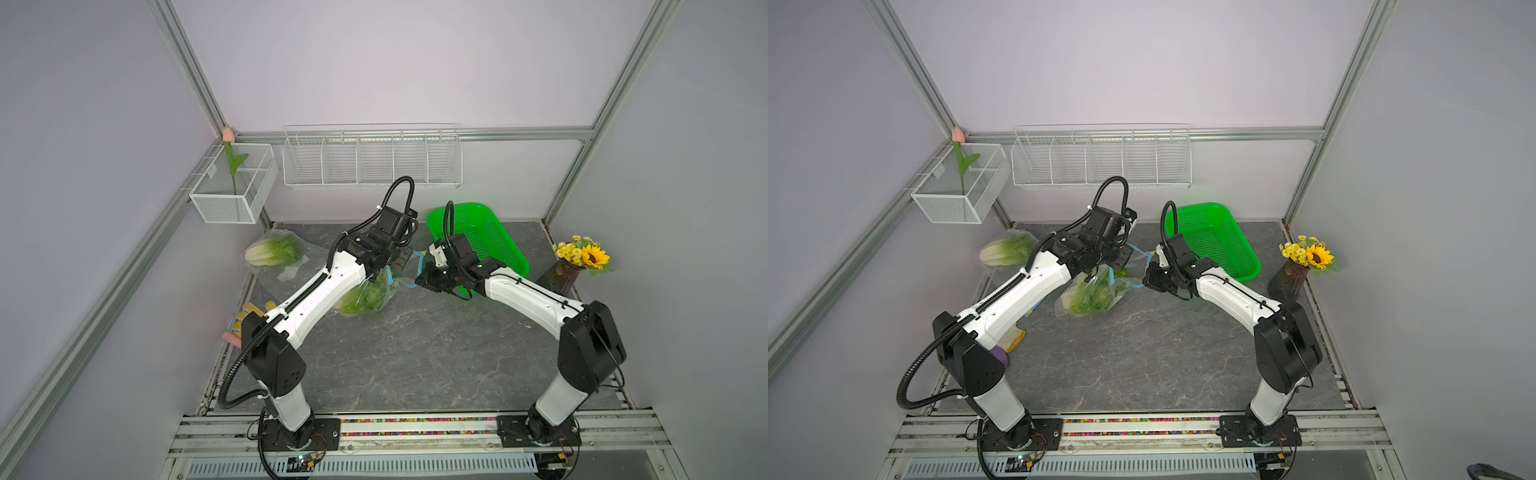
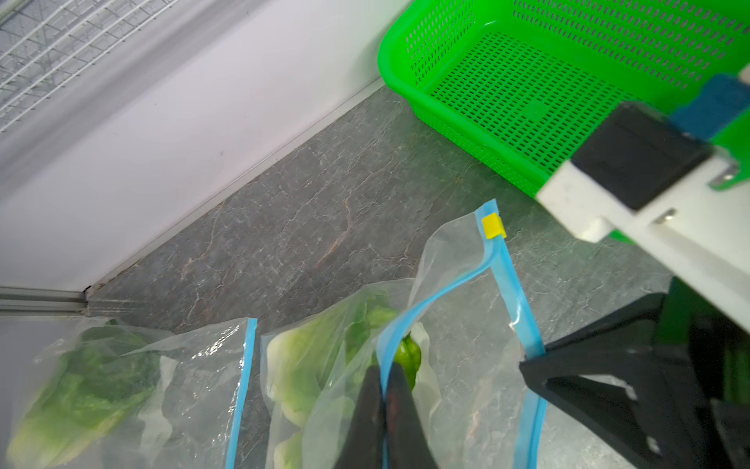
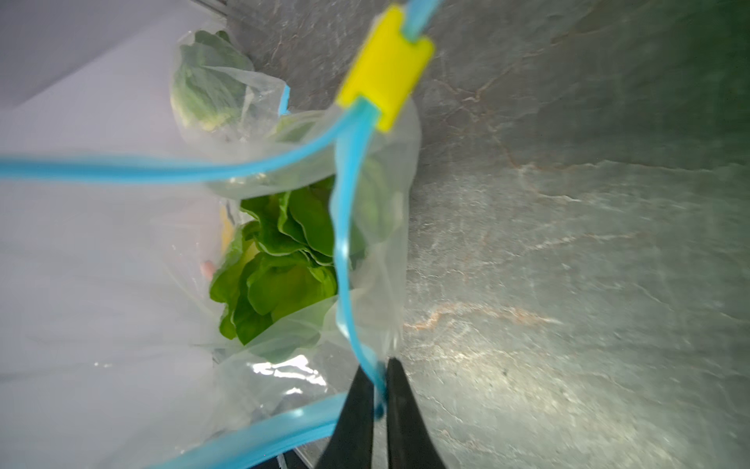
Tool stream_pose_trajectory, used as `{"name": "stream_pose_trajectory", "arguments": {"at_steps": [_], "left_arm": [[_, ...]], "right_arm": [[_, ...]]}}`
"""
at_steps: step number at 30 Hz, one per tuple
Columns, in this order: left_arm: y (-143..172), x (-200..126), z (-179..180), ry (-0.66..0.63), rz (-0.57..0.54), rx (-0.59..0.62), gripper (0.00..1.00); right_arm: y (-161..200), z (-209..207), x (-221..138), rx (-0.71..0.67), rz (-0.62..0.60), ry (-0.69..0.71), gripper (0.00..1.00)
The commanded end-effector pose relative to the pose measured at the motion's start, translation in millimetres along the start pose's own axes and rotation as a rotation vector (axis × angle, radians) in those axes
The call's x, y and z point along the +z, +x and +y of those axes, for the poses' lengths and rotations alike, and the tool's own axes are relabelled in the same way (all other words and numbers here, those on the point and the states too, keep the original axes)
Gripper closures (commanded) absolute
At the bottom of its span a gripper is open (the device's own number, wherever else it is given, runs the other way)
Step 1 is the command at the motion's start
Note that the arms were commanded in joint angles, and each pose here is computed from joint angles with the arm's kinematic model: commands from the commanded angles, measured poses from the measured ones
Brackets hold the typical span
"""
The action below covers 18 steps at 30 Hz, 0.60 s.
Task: Open the zip-top bag and take out the chinese cabbages
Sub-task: Open the zipper of the food storage bag at the center of the board.
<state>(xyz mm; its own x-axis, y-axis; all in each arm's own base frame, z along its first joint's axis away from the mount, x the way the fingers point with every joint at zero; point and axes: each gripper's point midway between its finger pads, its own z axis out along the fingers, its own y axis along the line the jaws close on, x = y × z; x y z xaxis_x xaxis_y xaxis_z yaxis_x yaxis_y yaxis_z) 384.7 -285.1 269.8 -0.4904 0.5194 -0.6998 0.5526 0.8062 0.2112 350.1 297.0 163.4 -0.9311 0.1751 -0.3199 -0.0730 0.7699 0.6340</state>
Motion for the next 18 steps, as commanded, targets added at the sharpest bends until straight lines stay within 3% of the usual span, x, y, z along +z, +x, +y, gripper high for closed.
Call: {"name": "stream_pose_trajectory", "arguments": {"at_steps": [1, 4, 11, 14, 18], "left_arm": [[-12, -1, -7, 0.046, -0.039, -0.044, 1.00], [-12, 2, -17, 0.097, -0.041, -0.048, 1.00], [-14, 11, -39, 0.207, -0.036, -0.073, 1.00], [-14, 14, -40, 0.214, -0.033, -0.085, 1.00], [-14, 16, -42, 0.220, -0.031, -0.101, 1.00]], "right_arm": [[-3, -31, -19, 0.040, -0.068, 0.103, 0.87], [-7, -41, -27, 0.058, -0.090, 0.107, 0.84], [-31, -4, -61, -0.036, -0.240, -0.039, 0.62], [-45, 22, -69, -0.037, -0.293, -0.152, 0.61], [-59, 51, -57, -0.017, -0.266, -0.291, 0.67]]}}
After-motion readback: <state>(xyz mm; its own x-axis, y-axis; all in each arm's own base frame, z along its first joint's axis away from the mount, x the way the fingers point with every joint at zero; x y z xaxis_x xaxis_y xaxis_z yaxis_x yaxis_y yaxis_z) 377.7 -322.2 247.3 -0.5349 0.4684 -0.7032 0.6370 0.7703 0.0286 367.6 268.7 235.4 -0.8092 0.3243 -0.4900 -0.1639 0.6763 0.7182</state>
